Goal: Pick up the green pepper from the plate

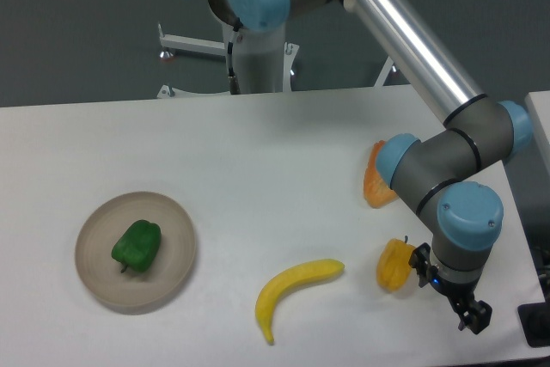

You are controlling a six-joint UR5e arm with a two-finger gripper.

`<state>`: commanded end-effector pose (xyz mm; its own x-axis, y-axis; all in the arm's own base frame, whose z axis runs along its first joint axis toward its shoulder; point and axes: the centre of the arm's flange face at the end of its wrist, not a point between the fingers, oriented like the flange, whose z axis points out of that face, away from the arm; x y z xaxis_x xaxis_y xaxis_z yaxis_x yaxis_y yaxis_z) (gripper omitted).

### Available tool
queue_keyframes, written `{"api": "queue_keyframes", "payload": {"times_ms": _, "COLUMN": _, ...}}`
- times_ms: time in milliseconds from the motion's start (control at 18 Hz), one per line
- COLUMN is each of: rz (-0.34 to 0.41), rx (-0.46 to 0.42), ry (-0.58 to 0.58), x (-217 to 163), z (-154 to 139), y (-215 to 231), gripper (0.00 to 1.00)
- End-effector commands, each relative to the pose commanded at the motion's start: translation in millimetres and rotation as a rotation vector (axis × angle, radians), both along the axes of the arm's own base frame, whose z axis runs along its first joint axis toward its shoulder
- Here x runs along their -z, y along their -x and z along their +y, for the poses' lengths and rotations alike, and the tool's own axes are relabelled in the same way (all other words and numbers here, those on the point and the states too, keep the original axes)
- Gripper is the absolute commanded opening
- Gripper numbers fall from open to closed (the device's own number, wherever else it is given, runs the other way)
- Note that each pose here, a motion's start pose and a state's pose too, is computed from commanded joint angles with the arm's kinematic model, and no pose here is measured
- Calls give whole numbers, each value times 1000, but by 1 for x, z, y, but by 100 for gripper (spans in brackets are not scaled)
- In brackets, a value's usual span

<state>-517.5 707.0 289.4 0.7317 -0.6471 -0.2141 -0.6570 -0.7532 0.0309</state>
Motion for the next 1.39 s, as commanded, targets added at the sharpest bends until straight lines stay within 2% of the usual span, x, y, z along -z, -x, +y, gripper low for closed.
{"api": "queue_keyframes", "payload": {"times_ms": 333, "rz": -25, "rx": -6, "ry": -26, "x": -10, "z": 4, "y": -12, "gripper": 100}}
{"api": "queue_keyframes", "payload": {"times_ms": 667, "rz": -106, "rx": -110, "ry": -58, "x": -37, "z": -9, "y": -57, "gripper": 100}}
{"api": "queue_keyframes", "payload": {"times_ms": 889, "rz": -250, "rx": -329, "ry": -152, "x": -75, "z": -20, "y": -110, "gripper": 100}}
{"api": "queue_keyframes", "payload": {"times_ms": 1000, "rz": -318, "rx": -421, "ry": -160, "x": -82, "z": -27, "y": -140, "gripper": 100}}
{"api": "queue_keyframes", "payload": {"times_ms": 1278, "rz": -401, "rx": -561, "ry": -131, "x": -89, "z": -35, "y": -222, "gripper": 100}}
{"api": "queue_keyframes", "payload": {"times_ms": 1389, "rz": -439, "rx": -610, "ry": -139, "x": -97, "z": -26, "y": -251, "gripper": 100}}
